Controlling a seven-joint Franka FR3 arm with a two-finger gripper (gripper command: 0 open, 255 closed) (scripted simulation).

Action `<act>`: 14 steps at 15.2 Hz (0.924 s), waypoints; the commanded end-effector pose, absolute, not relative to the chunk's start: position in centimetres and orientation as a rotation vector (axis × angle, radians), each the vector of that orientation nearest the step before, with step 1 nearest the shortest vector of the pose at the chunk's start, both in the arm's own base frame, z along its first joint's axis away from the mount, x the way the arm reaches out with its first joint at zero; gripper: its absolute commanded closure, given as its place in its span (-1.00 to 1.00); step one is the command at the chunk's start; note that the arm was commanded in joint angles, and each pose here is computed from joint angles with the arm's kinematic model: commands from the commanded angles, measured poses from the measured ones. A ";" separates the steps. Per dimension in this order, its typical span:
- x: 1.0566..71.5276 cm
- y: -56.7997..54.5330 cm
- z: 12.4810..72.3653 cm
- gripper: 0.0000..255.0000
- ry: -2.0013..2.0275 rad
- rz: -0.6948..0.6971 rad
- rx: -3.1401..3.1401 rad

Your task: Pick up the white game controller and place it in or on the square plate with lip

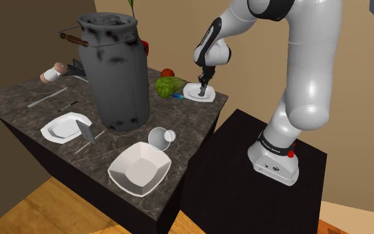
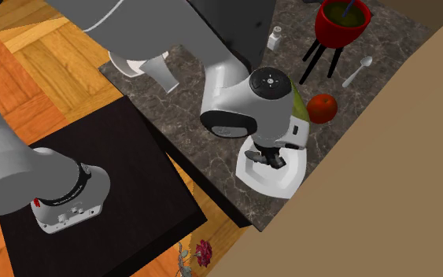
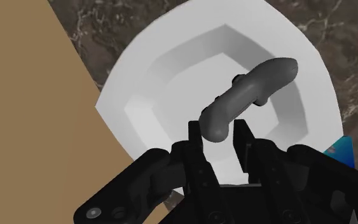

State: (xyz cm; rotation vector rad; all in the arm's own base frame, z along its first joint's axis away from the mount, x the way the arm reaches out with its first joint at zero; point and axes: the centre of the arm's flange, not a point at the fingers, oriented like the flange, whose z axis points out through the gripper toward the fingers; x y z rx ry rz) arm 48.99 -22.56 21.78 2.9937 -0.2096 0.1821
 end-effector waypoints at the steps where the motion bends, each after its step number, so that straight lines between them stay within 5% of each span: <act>1: 49.5 -23.4 21.0 1.00 -0.209 0.182 2.996; 14: 49.5 -23.4 14.9 1.00 -0.209 0.182 2.996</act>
